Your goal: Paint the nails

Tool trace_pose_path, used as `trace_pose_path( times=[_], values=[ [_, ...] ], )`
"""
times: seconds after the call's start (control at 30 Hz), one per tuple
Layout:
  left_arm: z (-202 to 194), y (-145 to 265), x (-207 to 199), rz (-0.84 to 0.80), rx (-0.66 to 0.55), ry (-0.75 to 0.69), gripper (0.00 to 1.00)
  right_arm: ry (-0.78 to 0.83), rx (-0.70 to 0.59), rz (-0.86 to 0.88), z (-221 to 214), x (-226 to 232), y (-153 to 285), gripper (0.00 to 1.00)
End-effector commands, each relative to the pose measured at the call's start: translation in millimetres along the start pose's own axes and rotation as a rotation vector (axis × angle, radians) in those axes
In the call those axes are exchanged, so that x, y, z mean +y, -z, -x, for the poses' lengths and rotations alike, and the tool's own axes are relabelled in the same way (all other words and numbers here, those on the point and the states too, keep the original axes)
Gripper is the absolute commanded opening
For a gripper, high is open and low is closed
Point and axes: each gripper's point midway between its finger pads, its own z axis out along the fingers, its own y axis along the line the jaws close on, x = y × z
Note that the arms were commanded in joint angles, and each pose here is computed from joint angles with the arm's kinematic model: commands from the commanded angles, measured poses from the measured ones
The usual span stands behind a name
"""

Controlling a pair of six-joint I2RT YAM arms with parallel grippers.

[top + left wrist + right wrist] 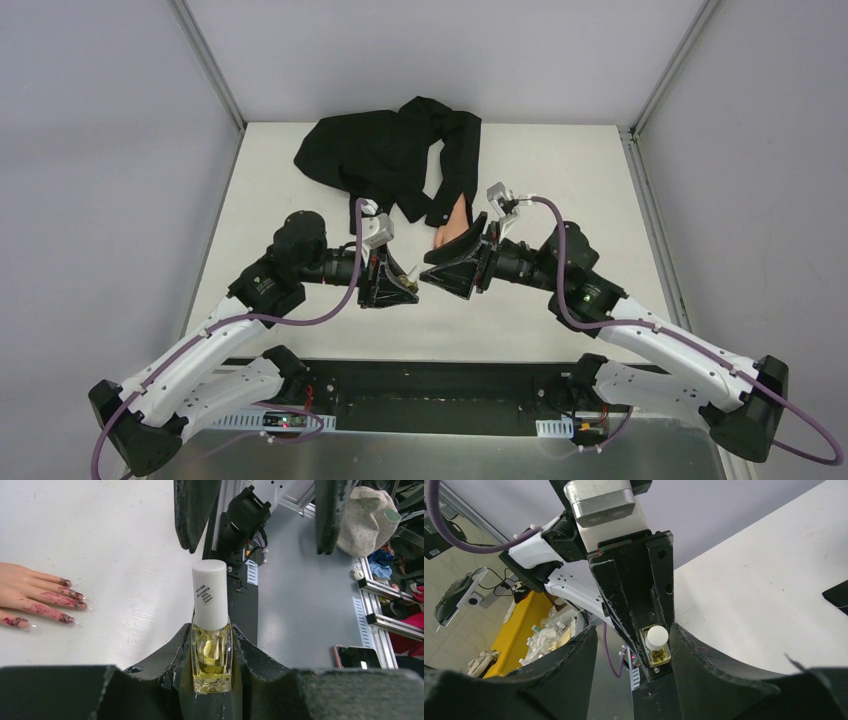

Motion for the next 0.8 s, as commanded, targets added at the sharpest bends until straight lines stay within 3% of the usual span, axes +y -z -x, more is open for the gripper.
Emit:
trace_pose_path(
  times=[0.0,0.77],
  values=[
    [25.2,2.1,-19.7,-0.095,-0.052,-0.050,0.00,0.044,-0.006,0.034,6.7,6.3,-2.2,0.56],
    [23.0,-0.7,-18.3,-0.104,-0.048,-0.039,0.00,0.004,0.044,0.050,-4.6,2.5,-10.8,0.31]
  ],
)
